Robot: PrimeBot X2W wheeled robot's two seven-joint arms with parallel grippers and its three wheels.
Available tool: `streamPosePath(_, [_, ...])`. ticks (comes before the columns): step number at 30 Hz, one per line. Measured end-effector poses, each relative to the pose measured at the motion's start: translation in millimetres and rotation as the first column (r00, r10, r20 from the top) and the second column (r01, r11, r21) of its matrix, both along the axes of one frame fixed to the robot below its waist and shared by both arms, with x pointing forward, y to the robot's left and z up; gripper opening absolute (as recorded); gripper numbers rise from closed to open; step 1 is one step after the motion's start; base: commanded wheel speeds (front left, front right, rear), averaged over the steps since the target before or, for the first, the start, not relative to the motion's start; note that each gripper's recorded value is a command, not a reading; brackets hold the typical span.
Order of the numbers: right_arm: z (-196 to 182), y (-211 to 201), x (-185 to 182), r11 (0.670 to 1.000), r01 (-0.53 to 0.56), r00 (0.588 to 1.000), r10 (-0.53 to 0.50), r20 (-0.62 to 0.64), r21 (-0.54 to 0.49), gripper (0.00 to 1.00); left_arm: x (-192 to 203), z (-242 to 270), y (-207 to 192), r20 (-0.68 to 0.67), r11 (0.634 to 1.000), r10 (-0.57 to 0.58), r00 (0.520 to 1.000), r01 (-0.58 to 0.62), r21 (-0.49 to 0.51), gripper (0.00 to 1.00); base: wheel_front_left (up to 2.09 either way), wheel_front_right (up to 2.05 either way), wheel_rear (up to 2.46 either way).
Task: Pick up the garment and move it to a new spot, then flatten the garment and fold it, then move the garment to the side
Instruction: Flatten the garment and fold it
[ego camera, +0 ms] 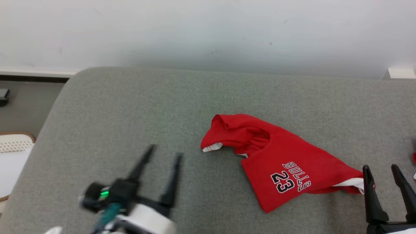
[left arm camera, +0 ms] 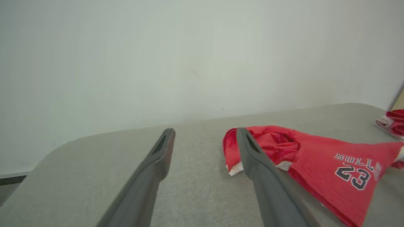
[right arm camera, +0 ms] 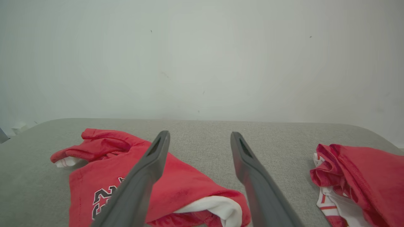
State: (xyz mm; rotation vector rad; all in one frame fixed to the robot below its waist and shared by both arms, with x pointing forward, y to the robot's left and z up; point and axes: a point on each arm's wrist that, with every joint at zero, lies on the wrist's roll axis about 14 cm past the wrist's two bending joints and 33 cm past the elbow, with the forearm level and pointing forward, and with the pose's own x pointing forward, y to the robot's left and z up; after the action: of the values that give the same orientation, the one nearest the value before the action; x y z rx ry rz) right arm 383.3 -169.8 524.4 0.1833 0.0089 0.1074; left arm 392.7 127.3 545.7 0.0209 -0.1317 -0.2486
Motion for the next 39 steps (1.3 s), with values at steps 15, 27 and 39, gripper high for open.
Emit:
streamPosePath(15, [-17.3,-29.9,7.4,0.996,0.092,0.995,-0.092,-0.043,-0.015,1.00,-48.7,-78.5,-200.2,-0.270,0.721,-0.661,0.701,0.692,0.033,1.00,0.00,0.00,0.00])
streamPosePath(27, [-36.6,-52.6,3.3,0.986,0.163,0.982,-0.164,-0.088,-0.028,1.00,-4.5,-149.0,-183.8,-0.455,0.740,-0.546,0.703,0.660,0.131,0.57,0.00,0.00,0.00])
streamPosePath(39, [-27.9,-56.6,-2.2,0.984,0.178,0.982,-0.177,-0.058,0.005,1.00,-36.0,-32.6,-229.1,-0.136,0.598,-0.771,0.622,0.781,0.181,0.00,0.00,0.00,0.00])
